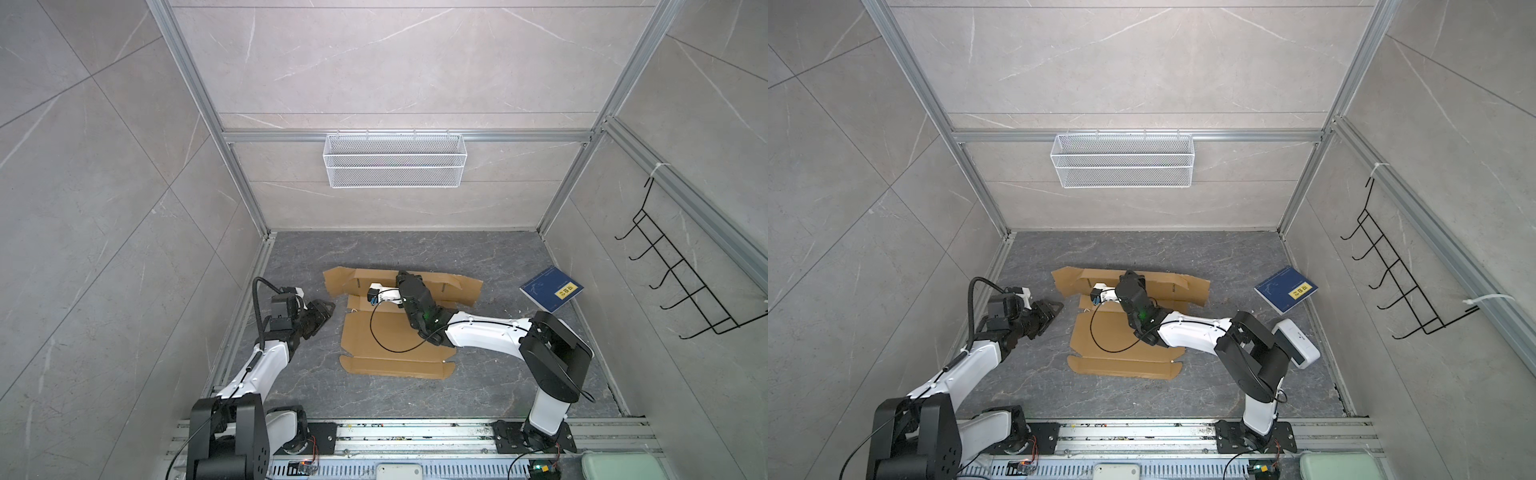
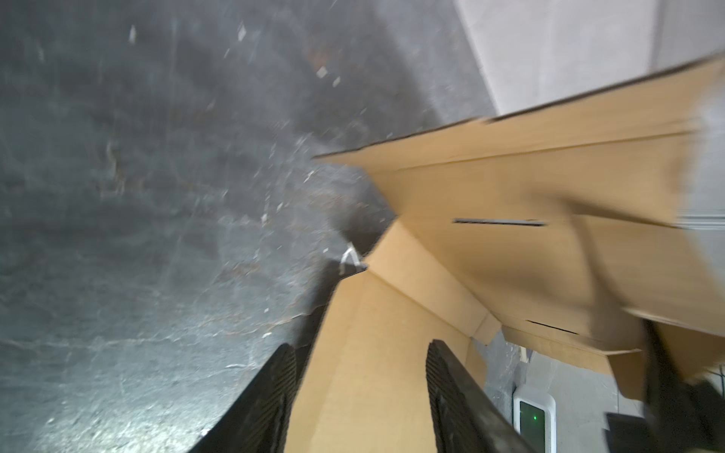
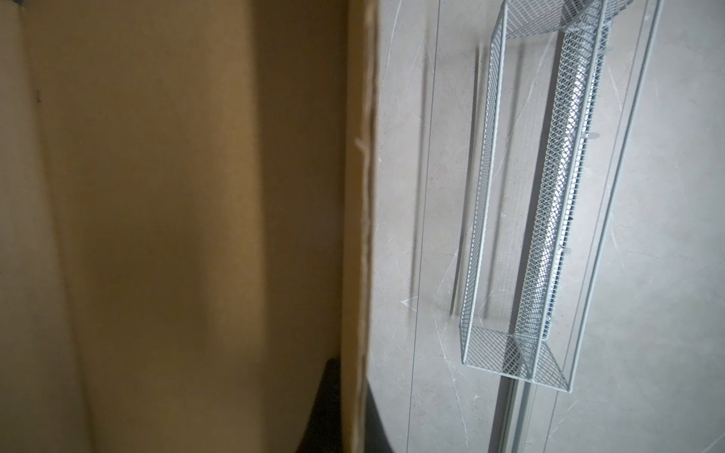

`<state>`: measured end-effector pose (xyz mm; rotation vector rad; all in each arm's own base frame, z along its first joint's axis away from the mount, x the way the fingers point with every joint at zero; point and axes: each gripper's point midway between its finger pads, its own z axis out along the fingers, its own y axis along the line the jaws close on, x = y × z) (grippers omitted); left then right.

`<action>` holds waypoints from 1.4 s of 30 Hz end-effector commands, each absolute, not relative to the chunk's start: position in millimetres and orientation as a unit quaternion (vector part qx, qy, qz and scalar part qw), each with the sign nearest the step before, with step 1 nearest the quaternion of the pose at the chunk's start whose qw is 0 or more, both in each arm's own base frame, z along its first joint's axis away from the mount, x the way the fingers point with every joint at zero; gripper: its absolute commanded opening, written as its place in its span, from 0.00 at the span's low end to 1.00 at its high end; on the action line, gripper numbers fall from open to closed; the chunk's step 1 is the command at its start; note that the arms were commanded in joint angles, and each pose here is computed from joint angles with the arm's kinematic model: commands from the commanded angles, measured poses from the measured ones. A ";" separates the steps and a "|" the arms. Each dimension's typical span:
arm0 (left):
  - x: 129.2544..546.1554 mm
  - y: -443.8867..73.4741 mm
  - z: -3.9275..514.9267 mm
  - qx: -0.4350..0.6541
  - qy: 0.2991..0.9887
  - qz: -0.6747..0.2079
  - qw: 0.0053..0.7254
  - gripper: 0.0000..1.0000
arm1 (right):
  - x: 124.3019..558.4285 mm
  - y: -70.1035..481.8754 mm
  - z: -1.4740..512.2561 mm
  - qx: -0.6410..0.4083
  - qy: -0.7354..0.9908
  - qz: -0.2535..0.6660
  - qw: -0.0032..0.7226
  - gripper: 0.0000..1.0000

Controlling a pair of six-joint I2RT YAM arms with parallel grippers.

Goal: Fold the paper box

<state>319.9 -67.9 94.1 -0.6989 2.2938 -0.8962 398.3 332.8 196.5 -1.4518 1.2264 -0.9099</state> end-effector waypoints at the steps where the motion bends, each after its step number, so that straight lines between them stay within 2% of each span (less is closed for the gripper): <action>1: 345.3 -75.3 111.9 -0.250 0.838 -0.356 0.328 0.57 | 398.6 334.8 196.9 -0.597 0.510 -0.366 0.499 0.00; 9: 363.9 -98.3 80.9 -0.235 0.852 -0.345 0.315 0.57 | 397.6 333.2 196.2 -0.597 0.513 -0.363 0.498 0.00; 21: 398.1 -118.5 75.6 -0.176 0.859 -0.343 0.335 0.63 | 397.0 334.2 195.7 -0.598 0.517 -0.357 0.499 0.00; 33: 384.8 -157.7 101.9 -0.133 0.851 -0.376 0.341 0.61 | 397.2 334.1 191.2 -0.600 0.519 -0.356 0.494 0.00; 42: 379.0 -168.4 90.7 -0.129 0.858 -0.378 0.324 0.61 | 397.8 335.5 191.4 -0.599 0.519 -0.356 0.495 0.00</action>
